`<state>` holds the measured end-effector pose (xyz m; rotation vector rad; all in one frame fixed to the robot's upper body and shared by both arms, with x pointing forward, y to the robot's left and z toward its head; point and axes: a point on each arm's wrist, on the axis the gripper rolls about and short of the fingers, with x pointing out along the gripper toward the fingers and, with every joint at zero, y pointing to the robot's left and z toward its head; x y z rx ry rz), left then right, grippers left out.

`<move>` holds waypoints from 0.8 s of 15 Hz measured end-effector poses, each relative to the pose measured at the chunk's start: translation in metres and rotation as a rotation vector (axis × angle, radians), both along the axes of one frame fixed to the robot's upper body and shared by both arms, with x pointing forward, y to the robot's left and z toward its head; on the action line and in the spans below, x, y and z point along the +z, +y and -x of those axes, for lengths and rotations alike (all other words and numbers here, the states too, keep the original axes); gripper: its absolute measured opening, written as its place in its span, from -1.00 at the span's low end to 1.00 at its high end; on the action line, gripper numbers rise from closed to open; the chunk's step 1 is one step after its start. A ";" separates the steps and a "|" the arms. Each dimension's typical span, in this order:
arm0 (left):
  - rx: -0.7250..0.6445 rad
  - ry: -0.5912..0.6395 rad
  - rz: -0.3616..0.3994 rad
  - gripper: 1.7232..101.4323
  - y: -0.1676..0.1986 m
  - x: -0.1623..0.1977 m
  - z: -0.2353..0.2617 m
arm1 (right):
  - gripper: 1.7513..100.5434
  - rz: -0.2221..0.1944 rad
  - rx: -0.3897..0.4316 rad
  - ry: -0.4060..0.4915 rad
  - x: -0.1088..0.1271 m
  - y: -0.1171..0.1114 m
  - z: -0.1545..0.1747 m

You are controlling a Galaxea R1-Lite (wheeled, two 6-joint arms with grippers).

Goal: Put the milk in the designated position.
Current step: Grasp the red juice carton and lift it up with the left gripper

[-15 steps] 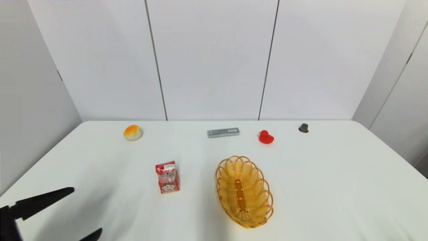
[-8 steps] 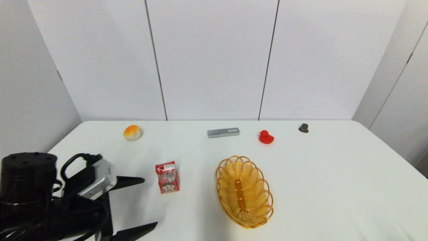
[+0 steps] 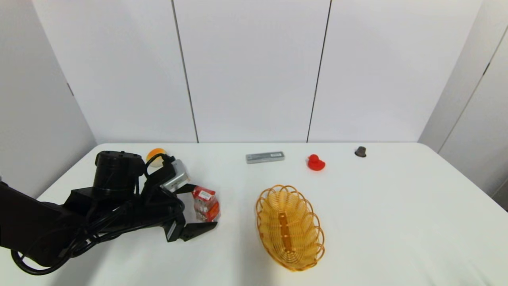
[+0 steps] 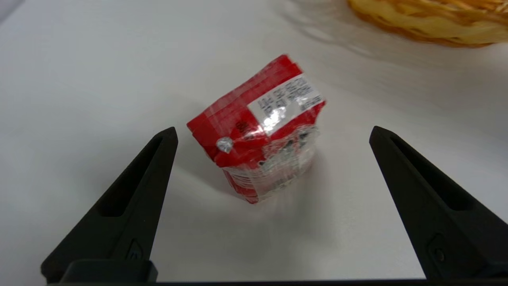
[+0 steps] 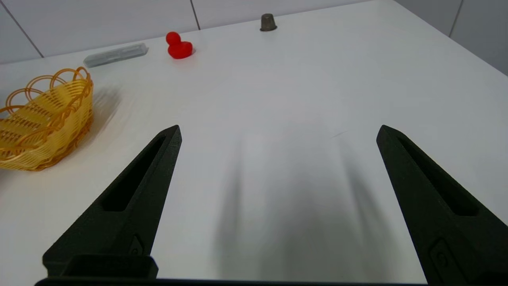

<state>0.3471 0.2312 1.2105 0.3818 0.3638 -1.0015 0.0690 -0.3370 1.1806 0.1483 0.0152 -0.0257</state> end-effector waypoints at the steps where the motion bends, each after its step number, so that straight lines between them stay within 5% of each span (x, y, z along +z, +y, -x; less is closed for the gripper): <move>1: 0.001 0.011 -0.002 0.93 -0.001 -0.003 -0.002 | 0.94 0.001 0.000 0.000 0.000 0.000 0.000; 9: 0.032 0.018 0.000 0.93 -0.006 -0.006 -0.023 | 0.94 0.001 0.000 0.000 0.000 0.000 0.000; 12: 0.033 0.020 0.000 0.45 -0.007 -0.007 -0.025 | 0.94 0.001 0.000 0.000 0.000 0.000 0.000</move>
